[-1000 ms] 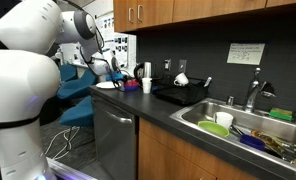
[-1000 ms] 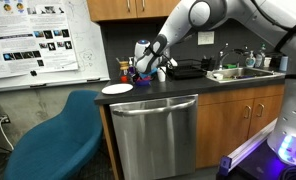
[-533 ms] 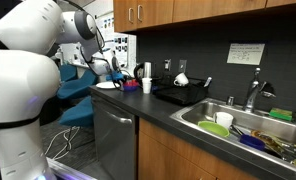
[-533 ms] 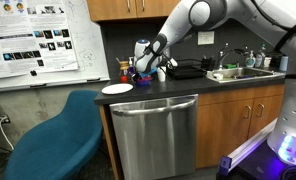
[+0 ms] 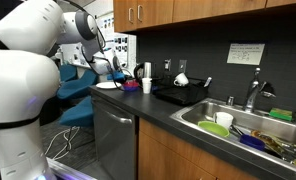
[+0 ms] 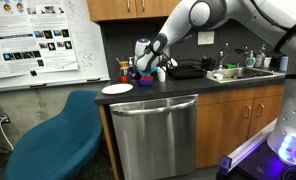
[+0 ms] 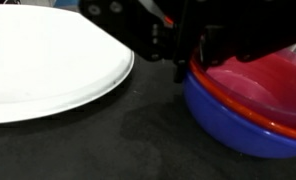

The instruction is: Put the pink and blue bowls on the dish rack

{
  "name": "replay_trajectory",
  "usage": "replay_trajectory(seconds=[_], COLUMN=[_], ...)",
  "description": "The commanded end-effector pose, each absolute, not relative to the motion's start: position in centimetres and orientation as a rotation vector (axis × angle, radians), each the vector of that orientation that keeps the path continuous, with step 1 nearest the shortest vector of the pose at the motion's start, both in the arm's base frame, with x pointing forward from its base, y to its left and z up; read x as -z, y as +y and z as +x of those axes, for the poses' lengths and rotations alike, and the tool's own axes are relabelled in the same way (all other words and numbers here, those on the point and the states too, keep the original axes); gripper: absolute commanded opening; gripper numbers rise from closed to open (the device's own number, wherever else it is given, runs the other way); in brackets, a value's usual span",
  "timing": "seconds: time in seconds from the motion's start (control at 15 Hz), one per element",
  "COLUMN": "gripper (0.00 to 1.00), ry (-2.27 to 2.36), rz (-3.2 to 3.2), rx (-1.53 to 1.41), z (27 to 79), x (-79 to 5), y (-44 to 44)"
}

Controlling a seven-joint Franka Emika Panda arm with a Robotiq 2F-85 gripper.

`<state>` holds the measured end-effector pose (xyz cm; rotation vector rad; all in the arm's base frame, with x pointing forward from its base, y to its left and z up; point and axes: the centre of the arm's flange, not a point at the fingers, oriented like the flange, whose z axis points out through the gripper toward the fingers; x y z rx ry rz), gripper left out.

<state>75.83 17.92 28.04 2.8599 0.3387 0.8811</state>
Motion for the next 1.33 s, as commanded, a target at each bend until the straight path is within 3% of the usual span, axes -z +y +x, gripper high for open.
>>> replay_trajectory(seconds=[0.0,0.2,0.27,0.33,0.47,1.27], gripper=[0.09,0.16,0.13,0.04,0.01,0.03], ry=[0.328,0.326,0.326,0.326,0.323,0.331], rz=[2.853,2.834,2.834,2.835,2.841,2.801], rx=[-0.88,-0.89,-0.899,-0.912,-0.958,-1.073], z=[77.0,77.4,77.5,77.6,77.5,77.3], x=[-28.0,-27.9,-28.1,-28.3,-29.4,-31.6], y=[17.8,17.6,17.6,17.6,17.8,18.2])
